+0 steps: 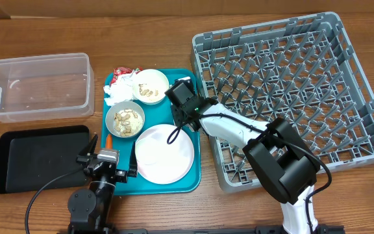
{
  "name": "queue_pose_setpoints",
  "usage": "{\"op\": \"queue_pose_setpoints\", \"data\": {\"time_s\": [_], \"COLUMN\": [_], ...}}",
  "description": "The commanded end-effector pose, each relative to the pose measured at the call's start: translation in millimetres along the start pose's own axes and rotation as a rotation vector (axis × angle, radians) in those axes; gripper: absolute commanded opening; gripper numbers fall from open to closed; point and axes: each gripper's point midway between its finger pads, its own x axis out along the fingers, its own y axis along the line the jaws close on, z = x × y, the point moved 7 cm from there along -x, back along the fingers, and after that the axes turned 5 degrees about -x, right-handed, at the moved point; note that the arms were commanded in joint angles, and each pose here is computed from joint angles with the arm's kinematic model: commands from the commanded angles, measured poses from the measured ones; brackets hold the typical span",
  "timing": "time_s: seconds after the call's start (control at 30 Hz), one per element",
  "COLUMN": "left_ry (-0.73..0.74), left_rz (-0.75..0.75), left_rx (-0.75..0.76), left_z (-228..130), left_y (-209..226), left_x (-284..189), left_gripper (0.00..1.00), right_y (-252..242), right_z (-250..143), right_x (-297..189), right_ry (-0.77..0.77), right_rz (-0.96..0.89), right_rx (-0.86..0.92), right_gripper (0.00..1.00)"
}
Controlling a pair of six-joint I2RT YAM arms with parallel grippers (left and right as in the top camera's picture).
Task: Sort waste into correct bins and load items into the dishwasher rack
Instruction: 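Carry the yellow spoon into the dish rack and release it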
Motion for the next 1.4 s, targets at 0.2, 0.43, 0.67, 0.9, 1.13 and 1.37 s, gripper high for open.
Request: {"op": "queue_pose_setpoints", "data": {"time_s": [0.2,0.43,0.67,0.9,1.13,1.37], "left_ry": [-0.007,-0.007,-0.007,-0.007,-0.007,-0.006], "left_rz": [0.002,0.002,0.002,0.002,0.002,0.002], "left_rx": [-0.006,-0.006,-0.006,-0.006,-0.006,-0.006], "left_z": [-1,-1,-1,-1,-1,-1], "left_y": [0,0,0,0,0,0], "left_x": [0,0,0,0,0,0], "left_gripper": [1.0,1.0,1.0,1.0,1.0,1.0], "right_y": [-2,-2,-10,-22,-47,-88], "right_z": [10,42,61,65,47,28], "right_x": [-7,-53,-114,-166,-155,-115], "right_ry": [0.028,0.005,-0.051,-0.103,0.001,0.087], "right_rz": [-0.01,-0.002,0.015,0.026,-0.05,-0.102], "right_rx": [-0.009,-0.003,0.009,0.003,-0.002,0.016], "right_gripper": [0.05,0.04,0.04,0.04,0.04,0.08]}}
